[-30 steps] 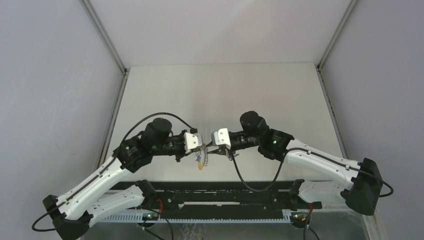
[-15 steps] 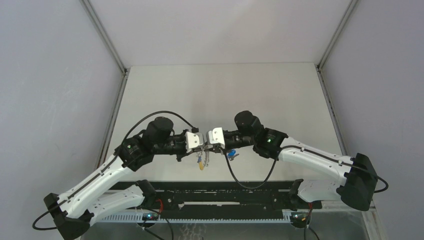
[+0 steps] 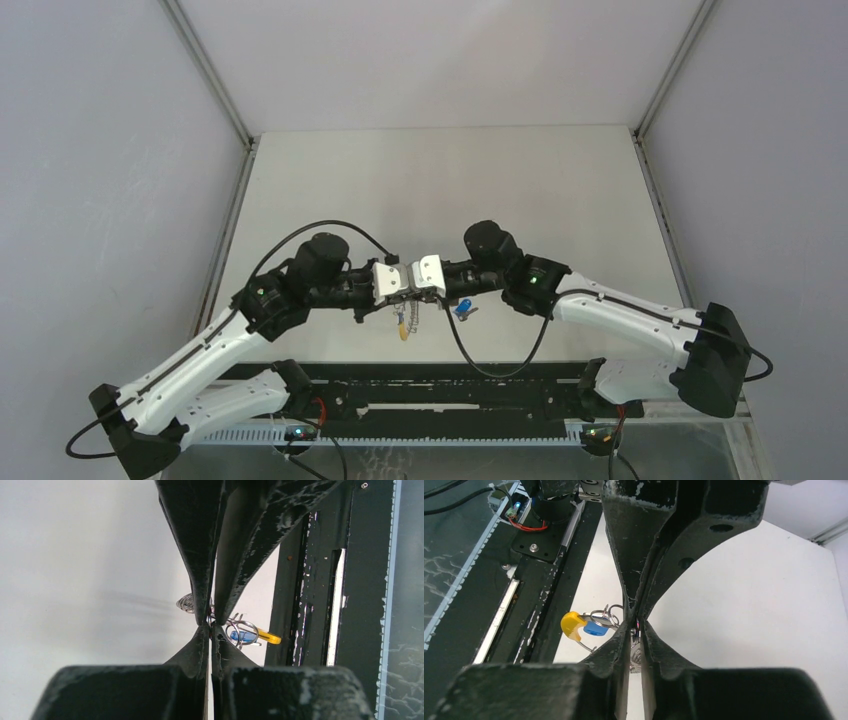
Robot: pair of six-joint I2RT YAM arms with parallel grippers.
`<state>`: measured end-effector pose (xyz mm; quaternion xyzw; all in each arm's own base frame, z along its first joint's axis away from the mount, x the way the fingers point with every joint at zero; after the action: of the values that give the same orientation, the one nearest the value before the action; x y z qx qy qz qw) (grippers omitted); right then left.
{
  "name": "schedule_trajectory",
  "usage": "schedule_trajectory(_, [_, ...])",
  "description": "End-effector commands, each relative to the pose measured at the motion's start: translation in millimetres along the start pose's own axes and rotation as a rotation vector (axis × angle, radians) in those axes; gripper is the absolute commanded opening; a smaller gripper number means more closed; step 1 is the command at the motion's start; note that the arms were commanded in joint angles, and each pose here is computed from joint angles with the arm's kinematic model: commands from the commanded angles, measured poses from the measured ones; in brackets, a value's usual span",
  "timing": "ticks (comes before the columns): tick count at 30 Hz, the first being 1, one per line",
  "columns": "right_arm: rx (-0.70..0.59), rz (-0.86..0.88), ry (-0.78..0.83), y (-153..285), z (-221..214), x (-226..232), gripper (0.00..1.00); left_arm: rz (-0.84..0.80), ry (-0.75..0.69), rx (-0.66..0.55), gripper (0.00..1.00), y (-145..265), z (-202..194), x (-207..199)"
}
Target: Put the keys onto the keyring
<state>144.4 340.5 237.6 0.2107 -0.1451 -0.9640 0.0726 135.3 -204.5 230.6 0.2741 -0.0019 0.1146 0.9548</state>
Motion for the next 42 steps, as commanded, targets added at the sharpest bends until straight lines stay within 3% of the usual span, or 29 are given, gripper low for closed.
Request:
schedule_trajectory(1, [-0.050,-0.023,0.030,-1.2,22.3,-12.4,0.06,0.031,-0.025,-0.098,0.00,11.0,32.6,5.7])
schedule_trajectory(3, [-0.048,-0.029,0.029,-0.6,22.5,-13.6,0.00,0.043,-0.021,-0.102,0.02,11.5,32.6,7.0])
schedule_trajectory(8, [-0.056,-0.054,-0.011,10.0,22.1,-20.4,0.00,0.117,-0.010,-0.135,0.19,18.1,30.9,12.1])
schedule_trajectory(13, [-0.143,-0.092,-0.017,24.8,34.0,-23.7,0.00,0.204,-0.022,-0.252,0.34,32.9,33.4,12.9])
schedule_trajectory(18, [-0.219,-0.128,-0.032,36.6,41.9,-26.4,0.00,0.230,-0.008,-0.345,0.39,37.1,36.1,10.8])
schedule_trajectory(27, [-0.295,-0.139,-0.053,43.0,46.3,-23.9,0.00,0.213,0.048,-0.516,0.43,27.0,51.5,11.1])
schedule_trajectory(34, [-0.307,-0.144,-0.058,42.5,46.2,-23.1,0.00,0.174,0.041,-0.498,0.42,19.0,53.4,9.8])
schedule_trajectory(42, [-0.303,-0.142,-0.056,39.9,45.9,-21.5,0.00,0.153,0.036,-0.483,0.34,16.8,54.9,8.7])
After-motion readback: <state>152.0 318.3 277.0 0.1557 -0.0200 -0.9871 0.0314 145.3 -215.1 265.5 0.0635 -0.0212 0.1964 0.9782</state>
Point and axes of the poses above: each gripper's point midway between its finger pads, its own y axis back along the fingers, its own x axis along the line the jaws close on, z = x × y, the point moved 3 cm from there along y, back along the fingers, and after that the axes turned 5 degrees about y, right-handed, at the moved point
